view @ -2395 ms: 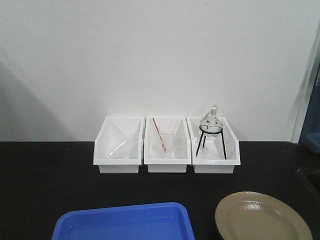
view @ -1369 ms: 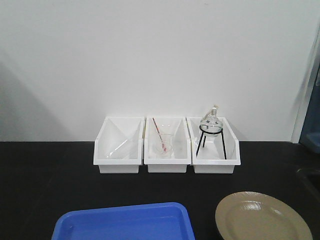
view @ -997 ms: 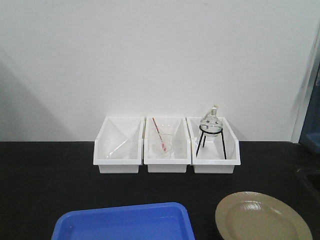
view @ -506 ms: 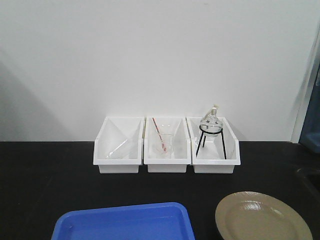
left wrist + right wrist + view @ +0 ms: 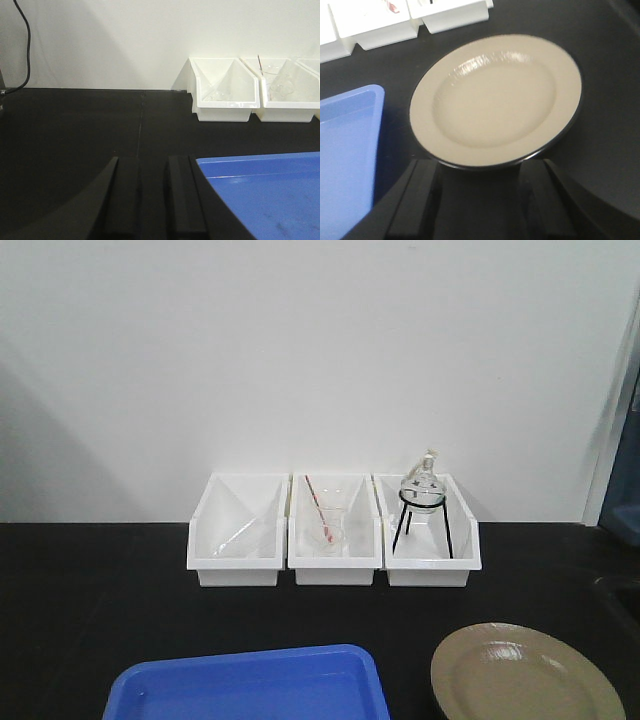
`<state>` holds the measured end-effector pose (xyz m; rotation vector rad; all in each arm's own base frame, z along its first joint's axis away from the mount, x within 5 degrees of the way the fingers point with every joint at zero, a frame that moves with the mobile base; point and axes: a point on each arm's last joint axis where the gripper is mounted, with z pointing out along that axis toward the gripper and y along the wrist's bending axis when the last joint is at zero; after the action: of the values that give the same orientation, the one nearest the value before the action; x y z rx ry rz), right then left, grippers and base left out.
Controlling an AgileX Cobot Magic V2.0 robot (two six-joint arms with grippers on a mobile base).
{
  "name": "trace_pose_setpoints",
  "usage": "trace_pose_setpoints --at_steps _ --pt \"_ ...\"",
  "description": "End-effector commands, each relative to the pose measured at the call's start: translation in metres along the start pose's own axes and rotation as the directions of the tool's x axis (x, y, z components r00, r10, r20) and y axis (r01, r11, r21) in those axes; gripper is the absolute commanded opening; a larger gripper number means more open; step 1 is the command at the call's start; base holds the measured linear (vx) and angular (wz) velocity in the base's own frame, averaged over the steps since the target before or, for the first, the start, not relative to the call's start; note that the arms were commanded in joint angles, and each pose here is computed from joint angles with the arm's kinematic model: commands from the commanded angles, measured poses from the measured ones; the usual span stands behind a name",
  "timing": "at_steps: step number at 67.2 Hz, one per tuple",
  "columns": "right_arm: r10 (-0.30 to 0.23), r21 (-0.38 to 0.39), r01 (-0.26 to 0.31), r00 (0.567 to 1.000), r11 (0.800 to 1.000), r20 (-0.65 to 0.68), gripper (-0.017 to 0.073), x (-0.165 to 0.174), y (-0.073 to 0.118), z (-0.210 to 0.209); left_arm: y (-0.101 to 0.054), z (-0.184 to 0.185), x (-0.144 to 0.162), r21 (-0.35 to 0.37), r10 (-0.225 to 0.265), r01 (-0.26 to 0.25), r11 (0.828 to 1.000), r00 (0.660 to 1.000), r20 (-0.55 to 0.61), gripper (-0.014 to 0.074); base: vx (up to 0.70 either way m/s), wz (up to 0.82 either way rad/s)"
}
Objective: Place disk in tray to left cabinet
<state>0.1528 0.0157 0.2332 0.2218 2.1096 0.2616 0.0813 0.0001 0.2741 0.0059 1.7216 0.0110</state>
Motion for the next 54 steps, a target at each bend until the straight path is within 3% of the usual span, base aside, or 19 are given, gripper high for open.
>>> trace_pose_setpoints --at_steps 1,6,12,19,28,34,42,48,54 --pt "0.106 -0.013 -0.105 0.993 0.994 0.059 0.043 -0.032 0.006 -0.005 0.001 -0.001 -0.016 -0.005 0.003 -0.002 1.0 0.995 0.095 0.0301 0.0 0.0" --pt "0.136 0.044 -0.138 0.99 0.99 0.026 0.043 -0.059 0.002 -0.006 0.001 -0.001 -0.016 -0.005 0.003 -0.002 1.0 0.995 0.095 0.0301 0.0 0.0" --pt "0.12 0.137 -0.117 0.993 0.984 -0.015 0.043 -0.092 -0.01 -0.002 0.001 -0.001 -0.016 -0.005 0.003 -0.002 1.0 0.995 0.095 0.0301 0.0 0.0" --pt "0.142 0.268 -0.111 0.985 0.957 -0.099 0.0431 -0.124 -0.042 0.016 0.001 -0.001 -0.016 -0.005 0.003 -0.002 1.0 0.995 0.095 0.0301 0.0 0.0" --pt "0.167 0.334 -0.085 0.96 0.939 -0.224 0.0431 -0.134 -0.08 0.051 0.001 -0.001 -0.016 -0.005 0.003 -0.002 1.0 0.995 0.095 0.0301 0.0 0.0" --pt "0.21 0.324 -0.111 0.934 0.94 -0.289 0.0431 -0.13 -0.095 0.08 0.001 -0.001 -0.016 -0.005 0.003 -0.002 1.0 0.995 0.095 0.0301 0.0 0.0" --pt "0.278 0.255 -0.196 0.898 0.947 -0.34 0.0431 -0.123 -0.103 0.119 0.001 -0.001 -0.016 -0.005 0.003 -0.002 1.0 0.996 0.094 0.0301 0.0 0.0" --pt "0.308 0.169 -0.263 0.876 0.95 -0.371 0.0431 -0.116 -0.105 0.147 0.001 -0.001 -0.016 -0.005 0.003 -0.002 1.0 0.996 0.094 0.0301 0.0 0.0" --pt "0.305 0.116 -0.282 0.873 0.952 -0.38 0.0431 -0.11 -0.108 0.164 0.001 -0.001 -0.016 -0.005 0.003 -0.002 1.0 0.996 0.094 0.0301 0.0 0.0"
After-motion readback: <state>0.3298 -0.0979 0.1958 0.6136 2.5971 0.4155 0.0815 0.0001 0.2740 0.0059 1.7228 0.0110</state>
